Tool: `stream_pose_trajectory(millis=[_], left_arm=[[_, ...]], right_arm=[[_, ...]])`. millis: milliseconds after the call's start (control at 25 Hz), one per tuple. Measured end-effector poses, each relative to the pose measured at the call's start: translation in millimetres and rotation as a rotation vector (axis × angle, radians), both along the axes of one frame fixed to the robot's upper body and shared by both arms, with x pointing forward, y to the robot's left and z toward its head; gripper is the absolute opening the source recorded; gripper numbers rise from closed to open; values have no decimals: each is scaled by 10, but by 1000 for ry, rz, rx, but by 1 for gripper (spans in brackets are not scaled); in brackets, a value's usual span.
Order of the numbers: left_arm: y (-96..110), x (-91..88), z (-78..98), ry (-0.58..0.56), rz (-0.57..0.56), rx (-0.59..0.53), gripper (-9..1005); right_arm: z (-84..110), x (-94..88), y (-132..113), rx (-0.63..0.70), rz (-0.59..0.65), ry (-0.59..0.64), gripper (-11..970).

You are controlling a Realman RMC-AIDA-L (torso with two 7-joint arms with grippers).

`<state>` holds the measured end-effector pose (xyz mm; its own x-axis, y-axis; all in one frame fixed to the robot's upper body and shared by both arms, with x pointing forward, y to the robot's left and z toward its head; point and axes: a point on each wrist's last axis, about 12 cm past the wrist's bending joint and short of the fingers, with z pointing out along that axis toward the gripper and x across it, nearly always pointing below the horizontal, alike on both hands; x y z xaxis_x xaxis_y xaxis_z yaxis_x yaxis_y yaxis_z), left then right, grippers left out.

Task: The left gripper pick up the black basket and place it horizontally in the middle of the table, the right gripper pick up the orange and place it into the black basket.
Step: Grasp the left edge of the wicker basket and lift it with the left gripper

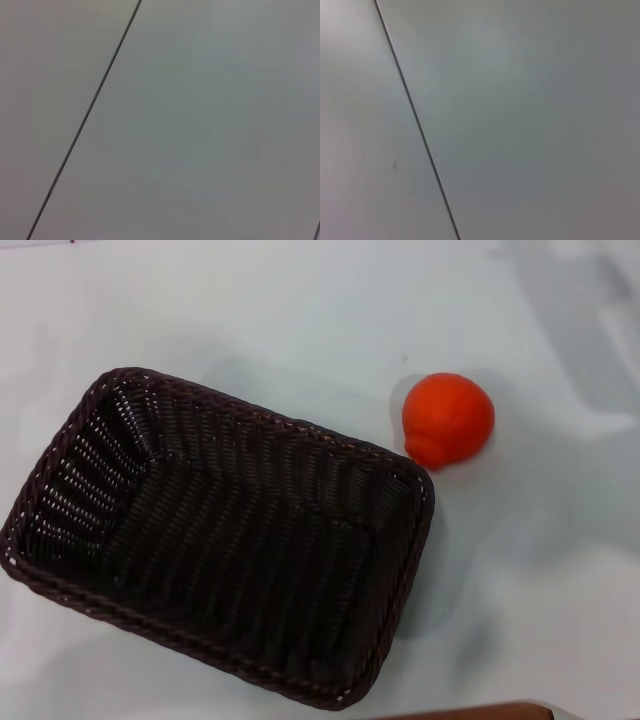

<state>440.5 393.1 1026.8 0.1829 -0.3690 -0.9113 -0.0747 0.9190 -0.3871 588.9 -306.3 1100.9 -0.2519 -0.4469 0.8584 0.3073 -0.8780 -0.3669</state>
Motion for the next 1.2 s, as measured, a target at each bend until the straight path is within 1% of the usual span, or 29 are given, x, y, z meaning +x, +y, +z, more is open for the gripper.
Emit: stream_pose_trajectory(millis=[160,240,480,720,880,1000,1120,1200], left_arm=[[-12,-14,10,-12,-11,-2,787],[-15,-38,17,-22,-16,-1,810],[-1,-108,14,-21,-30,-7,807],[71,-124,112,-20,-106,-5,803],[125,-82,167,-2,-158,7,801],[194,-19,262,15,-229,-10,799],[296,25,429,39,-309,-12,799],[363,47,578,64,-359,5,799]], right_arm=[[-24,47,51,-5,-2,29,939],[-7,66,58,-6,0,26,938],[19,58,47,-1,5,8,933],[-9,35,30,4,0,18,929],[-14,34,29,10,2,22,926],[-56,28,33,11,-5,46,924],[-55,24,6,13,-9,46,922],[-32,21,-18,12,-11,33,921]])
